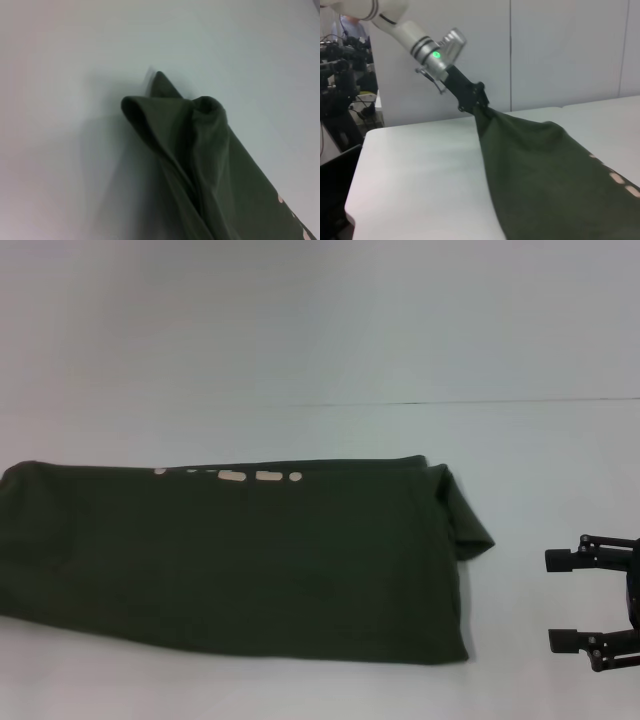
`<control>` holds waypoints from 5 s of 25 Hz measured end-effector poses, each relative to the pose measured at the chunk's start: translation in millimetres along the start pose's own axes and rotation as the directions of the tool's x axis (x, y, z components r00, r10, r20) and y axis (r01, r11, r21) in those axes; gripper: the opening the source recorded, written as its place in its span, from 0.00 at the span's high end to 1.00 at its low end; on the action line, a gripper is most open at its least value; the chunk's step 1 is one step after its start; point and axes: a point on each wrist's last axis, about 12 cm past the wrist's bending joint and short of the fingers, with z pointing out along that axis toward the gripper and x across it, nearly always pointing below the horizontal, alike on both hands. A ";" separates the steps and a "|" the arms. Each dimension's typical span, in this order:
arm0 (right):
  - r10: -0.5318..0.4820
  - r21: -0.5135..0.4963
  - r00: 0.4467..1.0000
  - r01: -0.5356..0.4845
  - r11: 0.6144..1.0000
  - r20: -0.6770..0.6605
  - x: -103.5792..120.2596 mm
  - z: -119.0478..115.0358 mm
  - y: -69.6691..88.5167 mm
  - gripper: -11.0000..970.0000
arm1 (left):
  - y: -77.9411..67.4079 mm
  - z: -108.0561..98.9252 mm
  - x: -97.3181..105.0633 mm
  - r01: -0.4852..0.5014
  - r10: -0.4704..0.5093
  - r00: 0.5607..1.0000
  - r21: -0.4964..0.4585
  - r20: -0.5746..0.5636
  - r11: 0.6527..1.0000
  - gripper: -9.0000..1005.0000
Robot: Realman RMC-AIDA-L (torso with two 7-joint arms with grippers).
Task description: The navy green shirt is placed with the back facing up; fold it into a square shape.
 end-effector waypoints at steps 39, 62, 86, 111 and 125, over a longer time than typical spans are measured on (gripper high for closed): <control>0.281 0.425 0.951 -0.309 0.851 0.128 24.5 -54.0 -18.3 0.07 | -223.7 200.5 161.3 -0.411 0.611 0.730 0.518 -0.306 0.750 0.85; 0.223 0.319 0.935 -0.308 0.896 0.276 -23.4 -9.1 -47.7 0.07 | -156.2 172.0 117.7 -0.551 0.617 0.785 0.512 0.051 0.658 0.17; 0.045 0.265 0.994 -0.016 0.964 -0.103 -60.9 161.0 -75.2 0.07 | -129.0 187.1 120.8 -0.730 0.716 0.673 0.321 0.184 0.604 0.13; 0.105 0.445 0.951 0.036 0.895 -0.290 -28.8 182.4 -86.7 0.07 | -120.0 195.6 109.6 -0.778 0.755 0.628 0.140 0.189 0.613 0.13; 0.192 0.597 0.951 -0.009 0.802 -0.244 -9.1 133.1 -97.5 0.07 | -113.2 198.7 104.2 -0.762 0.743 0.642 0.054 0.188 0.645 0.13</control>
